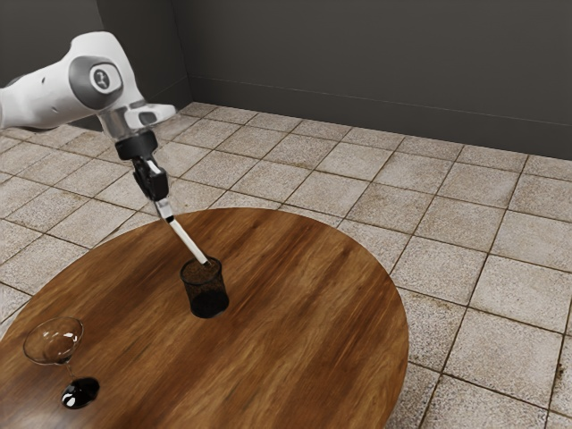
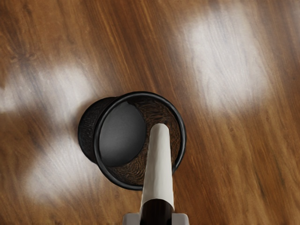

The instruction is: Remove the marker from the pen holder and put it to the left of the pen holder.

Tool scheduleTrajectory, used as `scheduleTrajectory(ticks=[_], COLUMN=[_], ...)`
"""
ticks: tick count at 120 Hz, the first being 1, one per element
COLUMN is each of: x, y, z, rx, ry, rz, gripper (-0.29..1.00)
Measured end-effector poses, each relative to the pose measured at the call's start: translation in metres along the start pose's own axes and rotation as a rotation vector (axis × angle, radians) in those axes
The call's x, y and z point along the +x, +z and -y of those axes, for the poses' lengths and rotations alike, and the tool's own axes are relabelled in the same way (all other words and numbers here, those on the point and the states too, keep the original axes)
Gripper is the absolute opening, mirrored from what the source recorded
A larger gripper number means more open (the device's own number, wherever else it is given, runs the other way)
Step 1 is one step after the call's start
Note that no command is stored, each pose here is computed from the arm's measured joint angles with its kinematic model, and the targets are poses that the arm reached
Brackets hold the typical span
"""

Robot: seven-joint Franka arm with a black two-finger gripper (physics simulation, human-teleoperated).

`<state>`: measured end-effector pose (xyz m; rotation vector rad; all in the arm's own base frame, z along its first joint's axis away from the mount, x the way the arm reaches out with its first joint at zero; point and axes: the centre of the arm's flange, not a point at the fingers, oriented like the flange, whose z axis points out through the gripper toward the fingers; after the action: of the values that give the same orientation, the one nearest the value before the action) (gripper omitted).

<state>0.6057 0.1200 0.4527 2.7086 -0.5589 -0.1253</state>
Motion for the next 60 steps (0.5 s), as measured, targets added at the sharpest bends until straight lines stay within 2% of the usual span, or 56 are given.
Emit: scheduleTrajectory(ticks=[14,28,46,60], x=[-0.021,-0.038,-0.048,-0.052], y=[-0.027,-0.036,-0.001,0.031], z=[0.011,0.029,0.072,0.092], rx=[0.032,0.035,-0.033,-0.061], ry=[-0.043,-0.087,-0.148,-0.188], rz=[-0.036,-0.052,-0.032,-0.039], gripper=[-0.08,-0.08,-0.08,-0.08])
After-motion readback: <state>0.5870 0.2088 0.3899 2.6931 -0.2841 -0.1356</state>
